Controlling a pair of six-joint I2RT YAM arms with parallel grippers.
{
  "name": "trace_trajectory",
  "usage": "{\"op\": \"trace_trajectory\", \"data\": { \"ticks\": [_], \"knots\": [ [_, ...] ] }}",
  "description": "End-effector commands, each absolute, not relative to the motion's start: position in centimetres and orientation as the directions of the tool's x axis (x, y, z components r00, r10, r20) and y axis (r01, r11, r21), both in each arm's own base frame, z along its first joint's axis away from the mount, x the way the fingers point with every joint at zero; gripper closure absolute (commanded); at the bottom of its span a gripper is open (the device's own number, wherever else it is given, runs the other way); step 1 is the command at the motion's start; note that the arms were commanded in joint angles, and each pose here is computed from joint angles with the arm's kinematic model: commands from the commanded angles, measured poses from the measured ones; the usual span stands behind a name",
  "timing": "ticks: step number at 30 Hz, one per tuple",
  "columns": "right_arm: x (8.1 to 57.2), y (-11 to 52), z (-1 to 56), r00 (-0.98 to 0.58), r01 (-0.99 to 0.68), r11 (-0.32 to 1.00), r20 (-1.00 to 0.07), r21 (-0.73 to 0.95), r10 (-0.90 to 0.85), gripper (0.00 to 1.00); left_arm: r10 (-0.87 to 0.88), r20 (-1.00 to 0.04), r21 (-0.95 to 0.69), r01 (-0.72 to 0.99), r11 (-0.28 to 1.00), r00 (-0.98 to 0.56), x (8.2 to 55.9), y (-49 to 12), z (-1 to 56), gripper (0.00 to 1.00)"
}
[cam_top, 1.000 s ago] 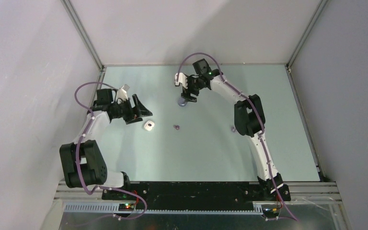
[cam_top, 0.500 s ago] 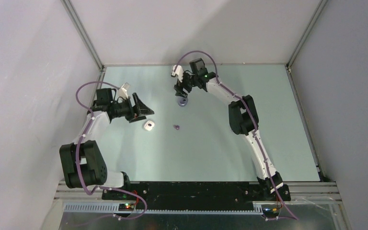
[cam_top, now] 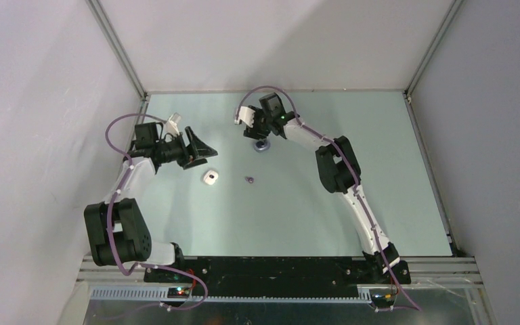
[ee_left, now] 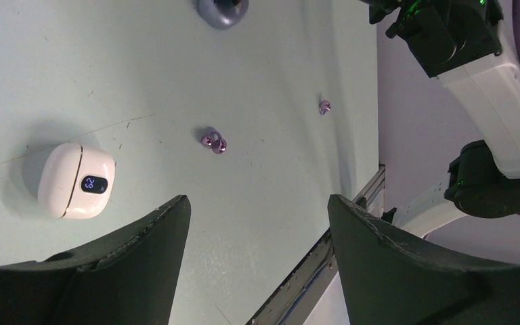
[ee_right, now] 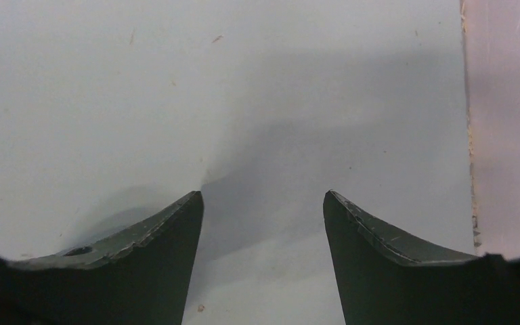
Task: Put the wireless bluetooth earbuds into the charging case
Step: Move the charging case to the center of the board.
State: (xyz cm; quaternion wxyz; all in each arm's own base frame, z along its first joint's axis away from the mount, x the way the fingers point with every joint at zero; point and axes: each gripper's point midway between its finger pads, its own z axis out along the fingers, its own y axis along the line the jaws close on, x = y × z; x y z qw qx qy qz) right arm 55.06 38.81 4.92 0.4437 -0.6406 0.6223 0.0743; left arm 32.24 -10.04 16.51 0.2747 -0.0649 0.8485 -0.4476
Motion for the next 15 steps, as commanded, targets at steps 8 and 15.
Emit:
{"op": "trace_trajectory", "data": {
  "ticks": [8, 15],
  "knots": [
    [52.2, 34.9, 6.9, 0.214, -0.864, 0.134, -0.596, -0.485, -0.774, 0.29, -0.381, -0.420, -0.817, 0.159, 0.555, -0.824, 33.8, -10.2, 17.4, 0.21],
    [54.7, 32.7, 8.8, 0.050, -0.849, 0.311, -0.652, -0.426, -0.756, 0.29, -0.389, -0.408, -0.823, 0.148, 0.549, -0.826, 34.1, -10.2, 17.1, 0.22]
  ]
}}
